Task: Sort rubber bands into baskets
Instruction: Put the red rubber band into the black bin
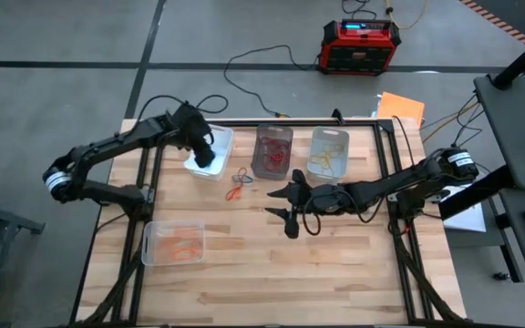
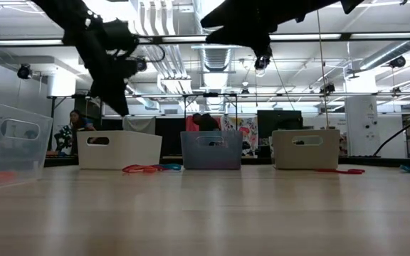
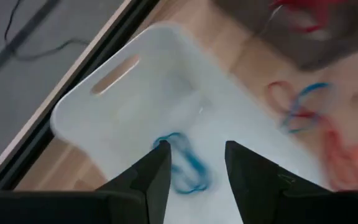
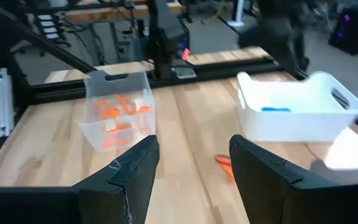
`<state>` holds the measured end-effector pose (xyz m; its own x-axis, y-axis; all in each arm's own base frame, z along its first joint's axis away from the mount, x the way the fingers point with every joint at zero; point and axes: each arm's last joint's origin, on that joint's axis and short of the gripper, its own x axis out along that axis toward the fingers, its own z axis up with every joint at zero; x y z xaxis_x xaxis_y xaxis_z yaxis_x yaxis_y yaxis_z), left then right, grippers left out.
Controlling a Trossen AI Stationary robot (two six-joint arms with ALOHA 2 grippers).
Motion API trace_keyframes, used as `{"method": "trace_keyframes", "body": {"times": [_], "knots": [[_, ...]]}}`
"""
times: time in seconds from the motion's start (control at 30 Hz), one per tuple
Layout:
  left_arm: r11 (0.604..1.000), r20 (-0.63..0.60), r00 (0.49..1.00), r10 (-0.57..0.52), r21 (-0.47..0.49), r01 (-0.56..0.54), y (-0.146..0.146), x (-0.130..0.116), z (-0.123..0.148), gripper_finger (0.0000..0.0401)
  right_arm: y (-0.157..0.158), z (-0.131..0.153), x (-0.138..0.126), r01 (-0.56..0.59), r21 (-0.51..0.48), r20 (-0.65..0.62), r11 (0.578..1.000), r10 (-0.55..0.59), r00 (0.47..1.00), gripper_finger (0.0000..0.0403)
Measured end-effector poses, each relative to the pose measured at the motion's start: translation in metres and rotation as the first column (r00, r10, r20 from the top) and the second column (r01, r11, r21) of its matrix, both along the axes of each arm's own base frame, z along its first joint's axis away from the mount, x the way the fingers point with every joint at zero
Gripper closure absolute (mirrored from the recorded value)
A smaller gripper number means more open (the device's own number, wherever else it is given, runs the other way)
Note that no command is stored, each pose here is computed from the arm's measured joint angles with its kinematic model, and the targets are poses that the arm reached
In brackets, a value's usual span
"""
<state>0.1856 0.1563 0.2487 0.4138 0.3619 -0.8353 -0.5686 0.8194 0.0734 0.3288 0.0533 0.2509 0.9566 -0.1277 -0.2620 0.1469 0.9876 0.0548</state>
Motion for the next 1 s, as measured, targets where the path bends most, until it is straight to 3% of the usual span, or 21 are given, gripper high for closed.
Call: {"method": "trace_keyframes", "body": {"times": [0.27, 0.5, 0.77, 1.0], "knots": [[0.964, 0.172, 0.952, -0.251, 0.131, 0.23, -0.069, 0.022, 0.033, 0.0267, -0.001, -0.006, -0.002, 0.039, 0.048, -0.058, 0.998, -0.037, 0.998, 0.0211], [0.915, 0.172, 0.913, -0.369, 0.238, 0.325, -0.122, 0.028, 0.043, 0.0267, -0.001, -0.009, -0.003, 0.062, 0.059, -0.08, 0.996, -0.057, 0.995, 0.0211], [0.847, 0.12, 0.847, -0.518, 0.211, 0.488, -0.159, 0.034, 0.028, 0.0267, -0.002, -0.01, -0.004, 0.063, 0.053, -0.097, 0.997, -0.057, 0.994, 0.0211], [0.856, 0.142, 0.848, -0.511, 0.181, 0.485, -0.169, 0.051, 0.001, 0.0267, -0.002, -0.01, -0.004, 0.058, 0.042, -0.098, 0.997, -0.054, 0.994, 0.0211]]}}
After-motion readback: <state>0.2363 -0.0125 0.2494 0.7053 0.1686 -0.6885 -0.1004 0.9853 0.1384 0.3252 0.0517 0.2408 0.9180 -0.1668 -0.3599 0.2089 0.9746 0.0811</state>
